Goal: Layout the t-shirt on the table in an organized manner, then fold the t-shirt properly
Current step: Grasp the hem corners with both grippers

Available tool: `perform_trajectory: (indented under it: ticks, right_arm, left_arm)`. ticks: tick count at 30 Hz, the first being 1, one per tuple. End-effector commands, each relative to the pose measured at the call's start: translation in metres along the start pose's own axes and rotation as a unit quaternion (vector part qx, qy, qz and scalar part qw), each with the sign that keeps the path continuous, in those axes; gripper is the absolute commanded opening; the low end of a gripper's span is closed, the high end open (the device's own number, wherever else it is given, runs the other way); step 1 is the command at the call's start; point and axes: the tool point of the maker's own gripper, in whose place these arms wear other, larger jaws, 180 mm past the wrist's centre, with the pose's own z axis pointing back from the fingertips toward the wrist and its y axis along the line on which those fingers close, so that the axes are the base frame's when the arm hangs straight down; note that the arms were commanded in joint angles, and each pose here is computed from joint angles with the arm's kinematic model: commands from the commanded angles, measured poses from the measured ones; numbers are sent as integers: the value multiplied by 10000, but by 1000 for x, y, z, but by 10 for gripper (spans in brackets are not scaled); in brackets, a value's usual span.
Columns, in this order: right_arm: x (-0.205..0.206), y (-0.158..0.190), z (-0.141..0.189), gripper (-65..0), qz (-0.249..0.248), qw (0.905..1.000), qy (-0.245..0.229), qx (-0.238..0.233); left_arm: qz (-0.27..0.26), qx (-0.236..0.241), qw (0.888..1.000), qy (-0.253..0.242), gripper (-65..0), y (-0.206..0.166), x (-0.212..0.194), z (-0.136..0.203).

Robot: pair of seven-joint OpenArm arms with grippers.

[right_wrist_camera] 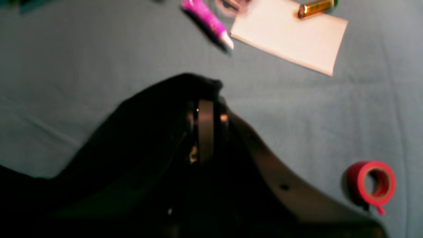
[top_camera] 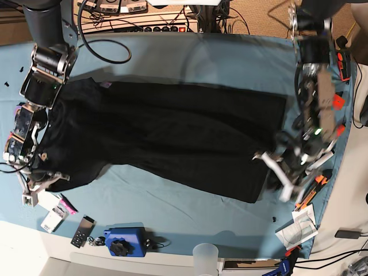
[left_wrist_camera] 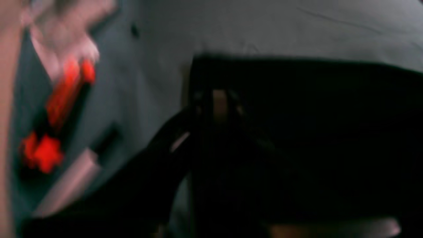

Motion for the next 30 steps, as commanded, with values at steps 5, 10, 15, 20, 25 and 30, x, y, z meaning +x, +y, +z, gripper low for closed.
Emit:
perform_trajectory:
  ticks: [5,10,15,20,25,30]
  right_arm:
    - [18,-10,8,-650,9,9999,-85,-99]
    - [14,-10,8,-650,12,10000,14,-95]
    - [12,-10,8,-650,10,9999,45,-93]
    - [11,-9,8,-650,-1,9999,85,-76]
    - [8,-10,8,-650,2,9998,180,-78]
    - [5,-9,8,-650,10,9997,246,-68]
  left_arm:
    - [-527,649,9964,-136,-330,22,44,-39]
    - [-298,798,9937,730,-330,46,10,-77]
    - [24,543,9928,1068,-330,51,-21,-91]
    - [300,45,9934,1108,-330,32,-37,-93]
    - [375,-52,9946,962,-330,22,-32,-97]
    - [233,261,9944,993,-330,24,-43,-103]
